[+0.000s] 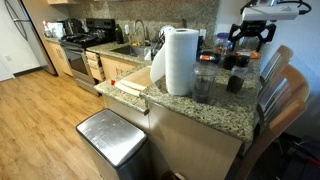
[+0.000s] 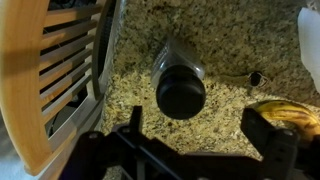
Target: Move the pepper shaker forward
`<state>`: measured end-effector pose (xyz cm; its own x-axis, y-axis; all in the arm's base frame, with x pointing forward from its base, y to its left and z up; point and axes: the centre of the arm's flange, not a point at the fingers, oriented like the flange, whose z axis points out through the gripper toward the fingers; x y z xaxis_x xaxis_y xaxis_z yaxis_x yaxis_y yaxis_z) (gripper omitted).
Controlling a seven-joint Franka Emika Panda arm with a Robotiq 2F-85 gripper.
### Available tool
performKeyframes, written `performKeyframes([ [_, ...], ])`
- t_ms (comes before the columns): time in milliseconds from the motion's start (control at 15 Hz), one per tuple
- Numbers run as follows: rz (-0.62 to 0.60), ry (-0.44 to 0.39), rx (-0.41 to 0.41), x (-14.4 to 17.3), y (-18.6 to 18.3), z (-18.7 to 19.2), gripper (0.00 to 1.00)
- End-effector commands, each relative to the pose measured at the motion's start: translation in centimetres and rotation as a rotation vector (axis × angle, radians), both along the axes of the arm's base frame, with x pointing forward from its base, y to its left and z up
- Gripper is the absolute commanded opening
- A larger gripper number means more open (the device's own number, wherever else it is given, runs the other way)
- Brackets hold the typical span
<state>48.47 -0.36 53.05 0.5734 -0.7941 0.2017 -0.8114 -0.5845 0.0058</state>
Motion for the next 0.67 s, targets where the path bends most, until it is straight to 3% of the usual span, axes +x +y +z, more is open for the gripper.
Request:
performKeyframes([
  [0,-0.028,0.042,-0.019,0.3,0.0,-0.6,1.00],
  [200,-0.110,0.163,-0.078,0.9,-1.0,-3.5,1.00],
  [267,-0.065,0.098,-0.052,-0.2,-0.6,-2.1,1.00],
  [600,-0.068,0.104,-0.057,-0.1,-0.4,-2.4,1.00],
])
